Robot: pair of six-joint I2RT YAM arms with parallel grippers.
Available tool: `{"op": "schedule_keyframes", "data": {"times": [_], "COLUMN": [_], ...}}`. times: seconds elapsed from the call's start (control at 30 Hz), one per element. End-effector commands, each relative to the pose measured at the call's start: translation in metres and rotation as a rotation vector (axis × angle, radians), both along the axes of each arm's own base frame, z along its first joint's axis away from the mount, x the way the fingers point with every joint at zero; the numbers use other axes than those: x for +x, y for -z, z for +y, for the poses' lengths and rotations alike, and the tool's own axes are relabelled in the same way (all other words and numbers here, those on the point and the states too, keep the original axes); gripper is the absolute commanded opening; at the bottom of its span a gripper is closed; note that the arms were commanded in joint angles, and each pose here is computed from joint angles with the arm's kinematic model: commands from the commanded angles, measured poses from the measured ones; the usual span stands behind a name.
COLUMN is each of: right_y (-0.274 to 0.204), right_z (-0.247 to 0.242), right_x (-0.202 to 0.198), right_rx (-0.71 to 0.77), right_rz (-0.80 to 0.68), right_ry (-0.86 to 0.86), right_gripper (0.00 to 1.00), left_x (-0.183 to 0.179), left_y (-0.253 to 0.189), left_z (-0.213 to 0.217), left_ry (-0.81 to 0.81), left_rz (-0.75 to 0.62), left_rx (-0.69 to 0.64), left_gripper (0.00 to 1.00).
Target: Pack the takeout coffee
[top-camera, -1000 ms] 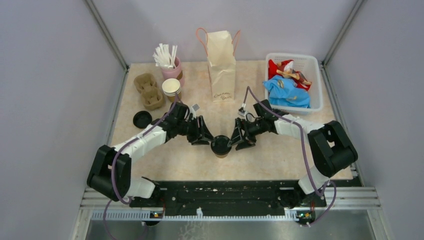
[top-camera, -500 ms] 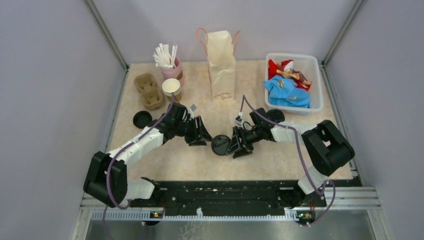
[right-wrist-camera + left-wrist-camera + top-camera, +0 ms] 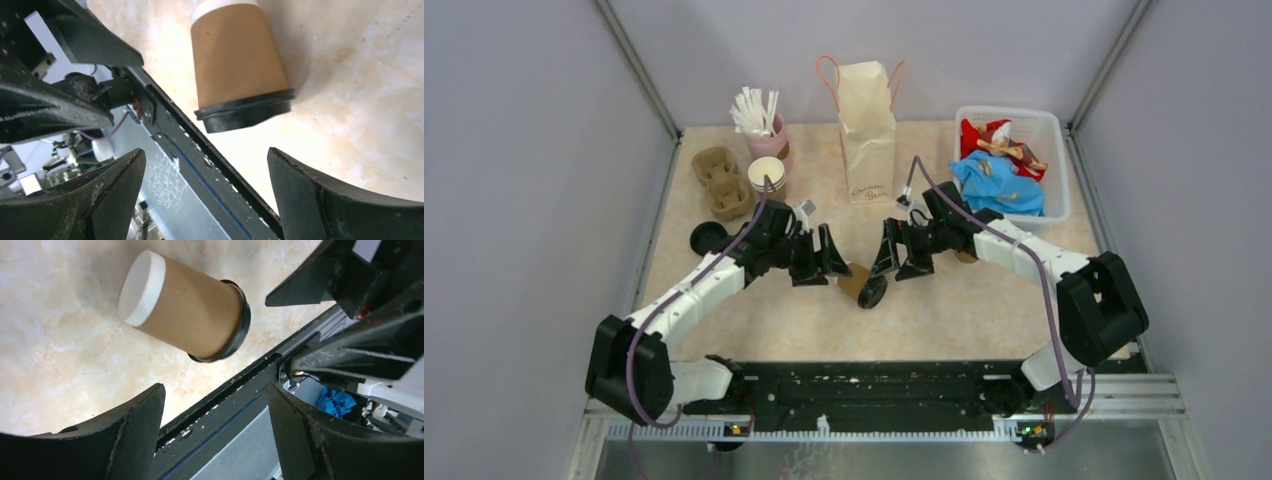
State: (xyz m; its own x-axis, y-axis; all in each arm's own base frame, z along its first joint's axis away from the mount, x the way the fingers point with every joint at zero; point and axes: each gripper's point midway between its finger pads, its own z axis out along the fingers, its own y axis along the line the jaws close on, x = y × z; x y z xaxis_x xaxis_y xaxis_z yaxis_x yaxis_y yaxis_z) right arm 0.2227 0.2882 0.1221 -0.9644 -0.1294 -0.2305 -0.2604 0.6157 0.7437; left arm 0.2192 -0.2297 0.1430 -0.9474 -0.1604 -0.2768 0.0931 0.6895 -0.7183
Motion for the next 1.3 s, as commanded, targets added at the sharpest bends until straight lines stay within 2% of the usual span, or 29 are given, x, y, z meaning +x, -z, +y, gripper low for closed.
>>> {"op": "schedule_keyframes", "data": {"times": [0.0,0.13,0.27,0.37,0.7,0.9,0.97,1.1,1.27], "right_y": [0.008,0.006,0.019,0.027,0.033,0.037,0.04,0.047,0.047], "right_z": [-0.018,-0.014,-0.009,-0.007,0.004,0.011,0.011,0.008,0.007], "right_x": [-0.004,-0.003,-0.01,-0.013,-0.017,-0.02,-0.02,-0.02,-0.021], "right_rx": [-0.108,-0.047,0.002,0.02,0.078,0.007,-0.021,-0.047,-0.048], "right_rz": [-0.03,-0.063,-0.003,0.033,0.069,0.02,0.012,0.026,0.022], "right_ry": [0.015,0.038,0.067,0.074,0.043,-0.034,-0.04,-0.03,-0.025], "right_gripper": [0.91,0.96,0.98,0.98,0.95,0.95,0.95,0.94,0.94], "left_x": [0.028,0.052,0.071,0.075,0.07,0.057,0.054,0.054,0.035], "left_y": [0.001,0.023,0.047,0.055,0.075,0.083,0.086,0.081,0.078], "left_z": [-0.009,-0.014,-0.009,-0.005,-0.01,-0.004,0.001,0.02,0.033], "left_ry": [0.07,0.081,0.066,0.092,0.135,0.132,0.121,0.069,0.038], "left_rz": [-0.092,-0.053,-0.006,0.003,0.059,0.093,0.108,0.096,0.162], "left_rx": [0.038,0.099,0.192,0.24,0.202,0.214,0.244,0.341,0.395], "left_gripper": [0.82,0.82,0.75,0.75,0.7,0.67,0.69,0.83,0.88]}}
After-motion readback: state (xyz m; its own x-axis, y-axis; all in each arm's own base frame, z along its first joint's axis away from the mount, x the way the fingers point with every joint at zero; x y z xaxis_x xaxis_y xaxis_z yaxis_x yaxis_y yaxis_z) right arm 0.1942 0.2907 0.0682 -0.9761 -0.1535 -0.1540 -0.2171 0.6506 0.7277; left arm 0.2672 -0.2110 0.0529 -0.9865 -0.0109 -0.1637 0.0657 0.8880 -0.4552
